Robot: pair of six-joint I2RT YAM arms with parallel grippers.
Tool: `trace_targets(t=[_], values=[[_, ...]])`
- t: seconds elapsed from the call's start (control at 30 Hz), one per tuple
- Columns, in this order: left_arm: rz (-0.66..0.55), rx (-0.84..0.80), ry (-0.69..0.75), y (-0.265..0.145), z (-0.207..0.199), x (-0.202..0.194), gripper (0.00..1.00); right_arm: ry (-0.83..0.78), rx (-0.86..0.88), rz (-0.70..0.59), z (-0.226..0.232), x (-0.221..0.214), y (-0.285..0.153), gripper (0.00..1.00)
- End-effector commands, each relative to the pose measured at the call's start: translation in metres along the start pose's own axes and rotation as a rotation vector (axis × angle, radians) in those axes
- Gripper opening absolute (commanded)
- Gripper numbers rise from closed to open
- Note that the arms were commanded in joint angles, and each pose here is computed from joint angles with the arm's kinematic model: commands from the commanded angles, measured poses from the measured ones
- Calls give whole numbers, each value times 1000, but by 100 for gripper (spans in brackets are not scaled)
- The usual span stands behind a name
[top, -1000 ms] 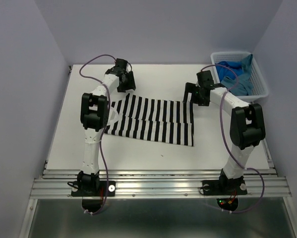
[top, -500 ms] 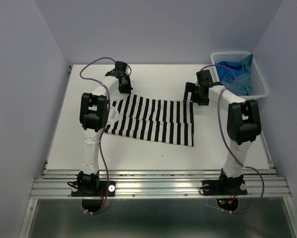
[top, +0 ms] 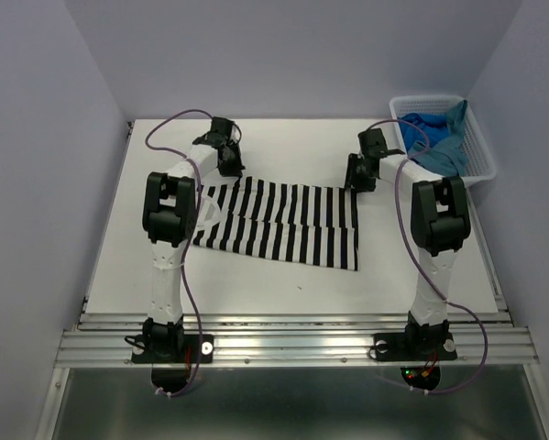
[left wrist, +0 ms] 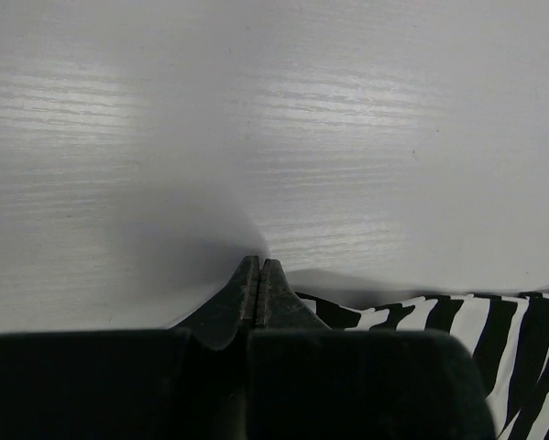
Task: Fold and stack the tank tops
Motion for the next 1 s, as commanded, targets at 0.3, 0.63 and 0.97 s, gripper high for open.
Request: trace_targets(t=[0.3,0.63,0.97], values=[[-134,-116,31,-48,-20,20,0,-57,15,-32,-3,9,-3,1],[-158,-148,15,-73,-16,8,0,-74,29,-137,-4,15,-52,1],[-178,-131,-38,-112,9,-39,0,-59,137,-202,-3,-17,-106,1]])
Point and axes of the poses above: each gripper's point midway between its finger pads, its own y axis out along the fingers, its own z axis along the line the jaws close on, x = y × z, the point moved 10 cm from there along -y, back along the fingers, and after that the axes turned 9 degrees about -y, right-handed, at the moved point
